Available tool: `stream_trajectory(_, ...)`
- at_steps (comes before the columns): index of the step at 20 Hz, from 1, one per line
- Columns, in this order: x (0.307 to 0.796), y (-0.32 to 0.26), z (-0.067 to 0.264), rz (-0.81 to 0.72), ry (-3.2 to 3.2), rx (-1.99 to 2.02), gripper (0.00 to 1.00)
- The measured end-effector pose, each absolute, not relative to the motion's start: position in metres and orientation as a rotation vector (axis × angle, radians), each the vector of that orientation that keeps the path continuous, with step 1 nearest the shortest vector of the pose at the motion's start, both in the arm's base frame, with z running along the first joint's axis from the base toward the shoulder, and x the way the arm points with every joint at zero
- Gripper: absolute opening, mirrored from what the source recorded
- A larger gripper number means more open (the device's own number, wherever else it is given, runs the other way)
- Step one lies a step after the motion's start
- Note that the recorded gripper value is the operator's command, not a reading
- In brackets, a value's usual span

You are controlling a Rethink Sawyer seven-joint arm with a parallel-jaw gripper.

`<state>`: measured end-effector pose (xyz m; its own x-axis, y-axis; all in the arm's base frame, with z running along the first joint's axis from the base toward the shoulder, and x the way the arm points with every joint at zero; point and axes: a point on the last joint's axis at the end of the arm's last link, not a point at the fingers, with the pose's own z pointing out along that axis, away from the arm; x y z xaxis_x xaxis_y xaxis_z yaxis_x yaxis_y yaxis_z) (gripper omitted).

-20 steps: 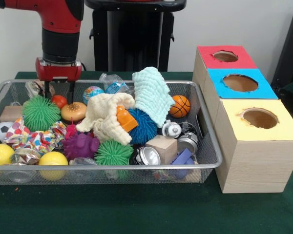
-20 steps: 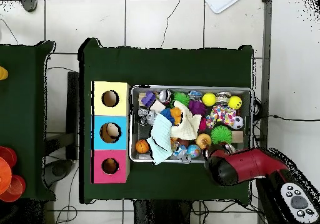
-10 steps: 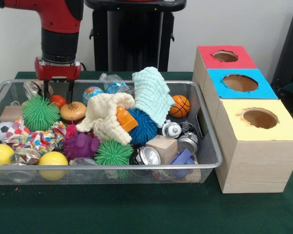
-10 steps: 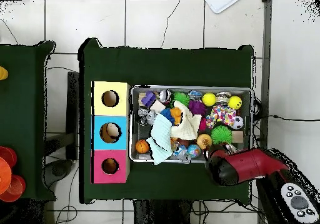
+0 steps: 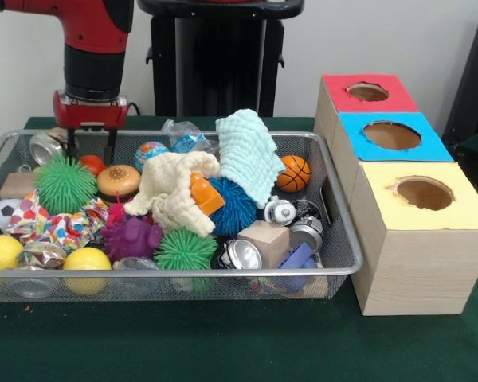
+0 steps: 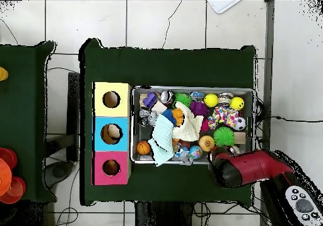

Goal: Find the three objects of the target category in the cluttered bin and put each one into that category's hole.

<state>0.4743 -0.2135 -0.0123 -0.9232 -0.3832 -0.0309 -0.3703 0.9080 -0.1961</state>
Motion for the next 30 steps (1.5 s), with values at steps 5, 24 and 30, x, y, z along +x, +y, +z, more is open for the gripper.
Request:
stream_trajectory(5, 0.46, -0.234, -0.011, -0.305, 3.057, -0.572, 1.0)
stream_trajectory(24, 0.466, -0.264, -0.003, -0.218, 3.011, -0.893, 1.0)
stream_trajectory(30, 0.467, -0.266, -0.007, -0.189, 2.997, -0.868, 1.0)
